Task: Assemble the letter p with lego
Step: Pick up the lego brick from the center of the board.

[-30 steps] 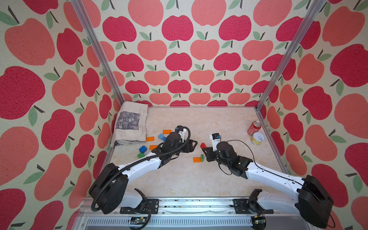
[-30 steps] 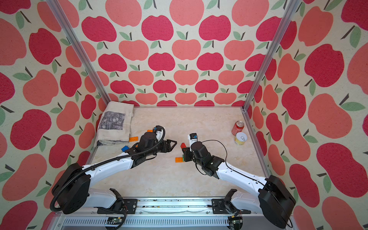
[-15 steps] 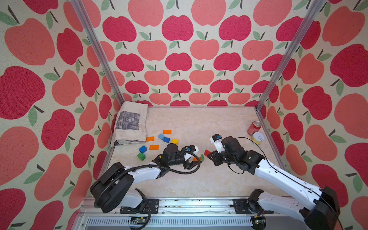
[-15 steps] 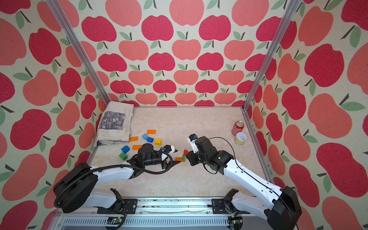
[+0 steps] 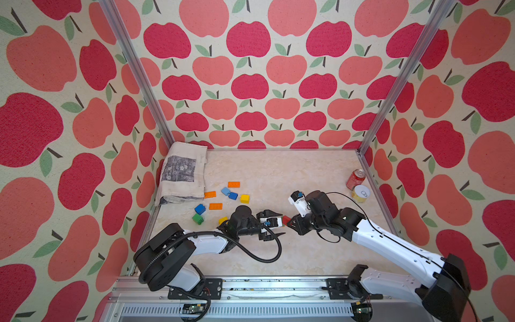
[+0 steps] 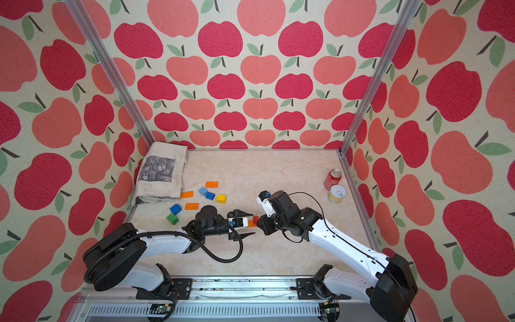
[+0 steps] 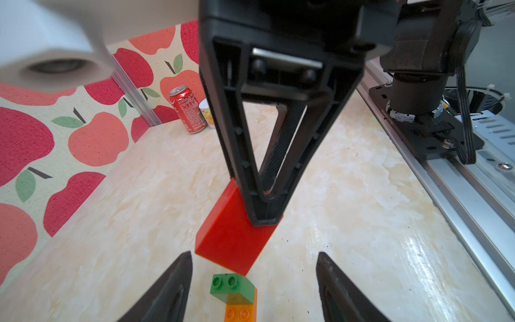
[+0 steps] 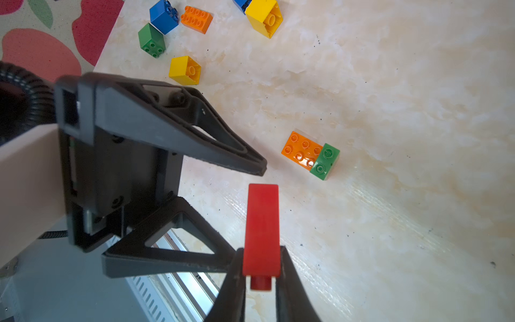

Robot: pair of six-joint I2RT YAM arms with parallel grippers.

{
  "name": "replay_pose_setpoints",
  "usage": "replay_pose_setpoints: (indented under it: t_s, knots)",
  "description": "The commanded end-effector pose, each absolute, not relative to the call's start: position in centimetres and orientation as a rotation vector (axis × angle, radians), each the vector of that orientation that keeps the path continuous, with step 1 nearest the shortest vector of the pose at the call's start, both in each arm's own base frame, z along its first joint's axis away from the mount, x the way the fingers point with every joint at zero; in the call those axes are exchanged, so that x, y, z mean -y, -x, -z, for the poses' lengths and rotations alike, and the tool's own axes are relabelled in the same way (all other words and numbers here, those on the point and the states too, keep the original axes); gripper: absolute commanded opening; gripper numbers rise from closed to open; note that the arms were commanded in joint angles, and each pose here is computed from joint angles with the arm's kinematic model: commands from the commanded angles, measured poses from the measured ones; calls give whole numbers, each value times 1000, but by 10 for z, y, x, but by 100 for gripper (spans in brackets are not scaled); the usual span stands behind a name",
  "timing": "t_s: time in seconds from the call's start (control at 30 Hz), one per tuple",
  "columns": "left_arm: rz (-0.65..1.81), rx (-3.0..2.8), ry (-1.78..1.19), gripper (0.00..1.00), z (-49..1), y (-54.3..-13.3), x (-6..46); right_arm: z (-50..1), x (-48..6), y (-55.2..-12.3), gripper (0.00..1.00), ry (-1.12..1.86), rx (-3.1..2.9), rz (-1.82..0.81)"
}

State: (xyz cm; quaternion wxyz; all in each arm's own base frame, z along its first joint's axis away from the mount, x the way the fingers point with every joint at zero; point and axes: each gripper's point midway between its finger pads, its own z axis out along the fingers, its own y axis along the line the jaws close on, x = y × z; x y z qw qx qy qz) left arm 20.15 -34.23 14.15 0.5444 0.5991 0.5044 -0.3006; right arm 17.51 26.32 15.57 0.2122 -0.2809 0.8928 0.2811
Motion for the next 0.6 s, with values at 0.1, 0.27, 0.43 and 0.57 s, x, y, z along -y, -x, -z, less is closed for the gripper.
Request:
replay_pose_setpoints:
  t_s: [0.1,0.27,0.43,0.57]
  knots:
    - [636,-1114,-1404,71,-153,-211,352,-161,-271,-168,0,843,-2474,-807]
    - [628,-1116,-1419,68,-150,-211,353,-160,-272,-166,0,856,-2486,-801]
    - [615,-1122,-1427,58,-147,-210,353,-160,-272,-169,0,843,-2492,-787]
    - [614,-1129,-1423,51,-147,-210,353,-158,-272,-172,0,825,-2502,-772]
